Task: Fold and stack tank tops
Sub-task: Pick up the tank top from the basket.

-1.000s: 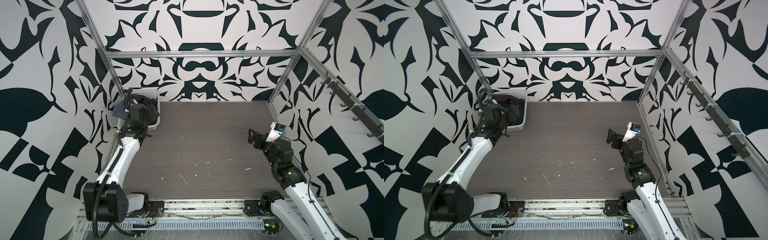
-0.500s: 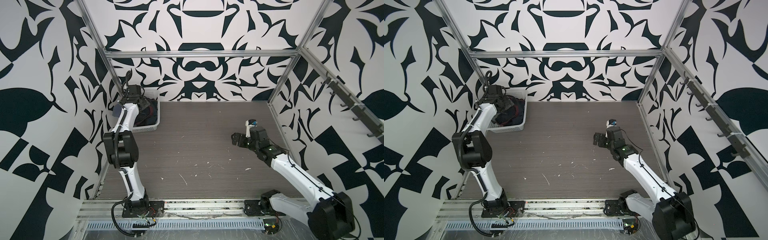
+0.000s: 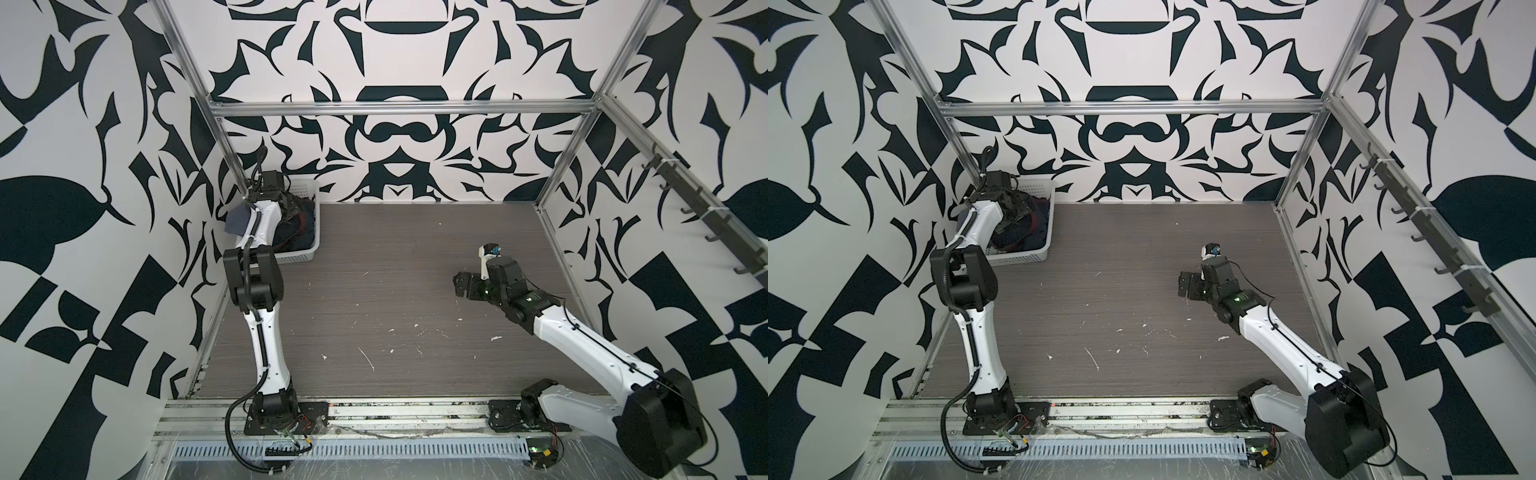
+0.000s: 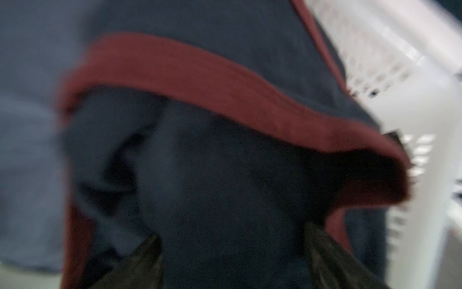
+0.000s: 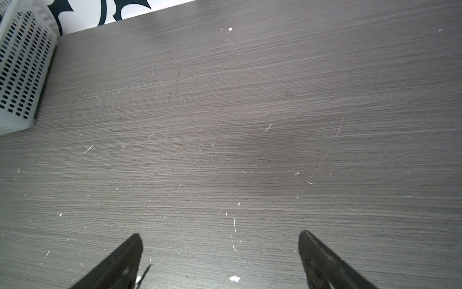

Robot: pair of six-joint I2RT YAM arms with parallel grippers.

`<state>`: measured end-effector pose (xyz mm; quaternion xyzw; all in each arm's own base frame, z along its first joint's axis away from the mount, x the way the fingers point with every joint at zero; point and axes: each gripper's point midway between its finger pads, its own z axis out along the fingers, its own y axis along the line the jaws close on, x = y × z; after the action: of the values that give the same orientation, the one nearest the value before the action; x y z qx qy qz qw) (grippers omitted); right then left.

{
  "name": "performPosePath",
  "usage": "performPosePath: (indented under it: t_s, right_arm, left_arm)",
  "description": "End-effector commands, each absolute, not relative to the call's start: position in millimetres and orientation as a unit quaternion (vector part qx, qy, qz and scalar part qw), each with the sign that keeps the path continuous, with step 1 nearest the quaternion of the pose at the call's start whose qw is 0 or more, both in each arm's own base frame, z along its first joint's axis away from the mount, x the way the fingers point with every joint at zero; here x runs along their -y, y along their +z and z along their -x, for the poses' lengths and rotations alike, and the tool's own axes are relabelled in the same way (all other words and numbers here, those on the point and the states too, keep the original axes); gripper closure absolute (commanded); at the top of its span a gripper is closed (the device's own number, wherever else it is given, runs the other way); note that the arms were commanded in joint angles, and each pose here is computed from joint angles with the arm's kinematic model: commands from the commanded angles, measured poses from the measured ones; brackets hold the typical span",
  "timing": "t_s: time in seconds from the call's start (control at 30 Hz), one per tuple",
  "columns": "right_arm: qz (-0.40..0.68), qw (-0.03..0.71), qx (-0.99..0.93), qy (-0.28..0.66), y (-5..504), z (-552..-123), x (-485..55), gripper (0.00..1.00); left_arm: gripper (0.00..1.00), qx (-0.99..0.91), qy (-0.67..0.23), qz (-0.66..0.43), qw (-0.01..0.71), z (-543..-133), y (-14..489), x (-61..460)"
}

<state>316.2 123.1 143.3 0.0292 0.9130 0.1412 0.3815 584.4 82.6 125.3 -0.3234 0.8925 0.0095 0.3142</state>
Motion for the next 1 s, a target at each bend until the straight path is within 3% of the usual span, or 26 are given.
performPosePath:
  t_s: [0.0, 0.2, 0.43, 0.97]
  right_arm:
    - [-0.031, 0.388, -0.911, 0.141, 143.0, -317.0, -123.2, 0.00]
    - [-0.030, 0.380, -0.914, 0.142, 139.8, -316.2, -124.4, 0.01]
    - [-0.028, 0.379, -0.914, 0.140, 141.7, -317.3, -125.5, 0.02]
    - [-0.023, 0.371, -0.918, 0.140, 136.6, -318.5, -130.0, 0.03]
  left_arm:
    - [0.35, -0.901, -0.006, 0.312, 0.301, -585.2, 121.3, -77.0]
    - [0.71, -0.903, -0.004, 0.302, 0.305, -583.6, 128.8, -76.7]
    - [0.91, -0.893, -0.024, 0.296, 0.339, -578.0, 165.6, -71.2]
    - [0.92, -0.854, -0.070, 0.256, 0.447, -545.2, 292.4, -42.6]
